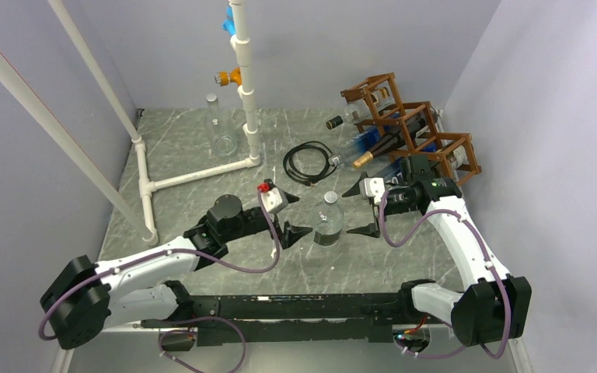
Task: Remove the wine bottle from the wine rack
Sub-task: Pick up the wine bottle from the center of the board.
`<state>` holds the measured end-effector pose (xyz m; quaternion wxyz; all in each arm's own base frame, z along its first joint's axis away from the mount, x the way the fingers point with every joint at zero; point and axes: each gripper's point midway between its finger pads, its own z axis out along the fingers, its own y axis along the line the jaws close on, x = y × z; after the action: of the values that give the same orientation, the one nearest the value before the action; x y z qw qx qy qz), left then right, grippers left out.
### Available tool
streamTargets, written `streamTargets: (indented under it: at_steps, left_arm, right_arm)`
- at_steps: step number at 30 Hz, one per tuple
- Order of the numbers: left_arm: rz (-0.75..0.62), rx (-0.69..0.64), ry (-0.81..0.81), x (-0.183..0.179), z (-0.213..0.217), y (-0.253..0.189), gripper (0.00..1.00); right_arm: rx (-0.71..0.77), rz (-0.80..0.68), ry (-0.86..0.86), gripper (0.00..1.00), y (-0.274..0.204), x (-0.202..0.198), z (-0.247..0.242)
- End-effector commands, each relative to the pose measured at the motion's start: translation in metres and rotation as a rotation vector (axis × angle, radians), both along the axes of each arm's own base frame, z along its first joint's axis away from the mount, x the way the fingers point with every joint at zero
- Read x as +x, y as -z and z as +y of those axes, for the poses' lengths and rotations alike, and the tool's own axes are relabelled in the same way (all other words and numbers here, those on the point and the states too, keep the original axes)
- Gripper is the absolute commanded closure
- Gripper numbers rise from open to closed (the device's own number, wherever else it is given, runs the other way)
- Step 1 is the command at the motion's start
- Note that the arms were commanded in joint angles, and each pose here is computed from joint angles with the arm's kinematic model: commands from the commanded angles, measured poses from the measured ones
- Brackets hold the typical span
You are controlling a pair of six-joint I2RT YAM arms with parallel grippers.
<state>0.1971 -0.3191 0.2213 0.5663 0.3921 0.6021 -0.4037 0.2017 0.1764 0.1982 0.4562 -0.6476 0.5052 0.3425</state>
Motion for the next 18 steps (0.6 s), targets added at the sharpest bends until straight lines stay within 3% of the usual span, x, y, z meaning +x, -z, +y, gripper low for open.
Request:
streamTargets:
  at_steps: [1, 18]
  left_arm:
    - [-0.227, -0.038, 0.032, 0.008, -0.021, -0.031, 0.01]
    - [-0.177, -0.231, 0.032, 0.028, -0.059, -0.038, 0.03]
  right_arm:
    - [0.031, -0.045, -0.009, 0.00, -0.007, 0.003, 0.002]
    - [0.015, -0.017, -0.004, 0.00, 0.003, 0.007, 0.001]
